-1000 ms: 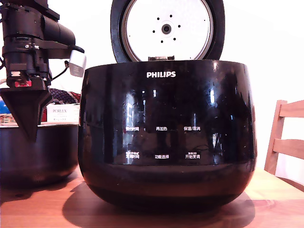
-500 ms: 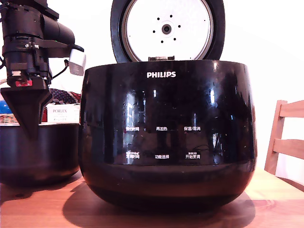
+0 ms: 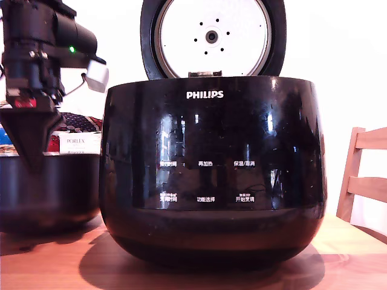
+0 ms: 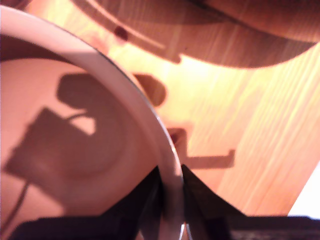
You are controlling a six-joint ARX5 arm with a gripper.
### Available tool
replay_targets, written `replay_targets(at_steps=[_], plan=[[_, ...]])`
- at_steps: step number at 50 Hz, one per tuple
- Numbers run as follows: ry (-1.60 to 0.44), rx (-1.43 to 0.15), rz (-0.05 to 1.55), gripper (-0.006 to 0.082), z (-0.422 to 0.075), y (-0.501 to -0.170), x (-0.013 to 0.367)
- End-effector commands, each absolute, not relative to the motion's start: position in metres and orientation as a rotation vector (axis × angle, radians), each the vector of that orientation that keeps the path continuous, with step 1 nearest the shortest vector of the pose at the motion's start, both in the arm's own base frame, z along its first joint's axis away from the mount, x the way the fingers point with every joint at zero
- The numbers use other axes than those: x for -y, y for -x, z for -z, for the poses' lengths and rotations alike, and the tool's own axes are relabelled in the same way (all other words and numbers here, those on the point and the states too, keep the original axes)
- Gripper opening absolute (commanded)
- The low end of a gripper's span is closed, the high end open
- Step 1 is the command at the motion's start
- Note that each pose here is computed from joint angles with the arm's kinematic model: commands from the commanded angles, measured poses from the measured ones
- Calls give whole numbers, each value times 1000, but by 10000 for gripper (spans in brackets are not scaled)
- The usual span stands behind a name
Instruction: Pick up the metallic pot next to the rice cooker
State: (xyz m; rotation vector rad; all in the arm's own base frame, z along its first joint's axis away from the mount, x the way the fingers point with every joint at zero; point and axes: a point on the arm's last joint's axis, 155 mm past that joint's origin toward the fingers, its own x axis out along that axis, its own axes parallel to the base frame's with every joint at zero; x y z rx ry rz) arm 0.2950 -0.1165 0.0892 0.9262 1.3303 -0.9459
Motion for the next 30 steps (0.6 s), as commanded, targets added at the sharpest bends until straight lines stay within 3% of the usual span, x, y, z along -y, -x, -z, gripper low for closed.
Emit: replay_targets(at_steps=[1,30], plan=[[-935,-1320,935,-24,-99,-290,112],[-1012,-1214,827,-24,-141,-288,97]])
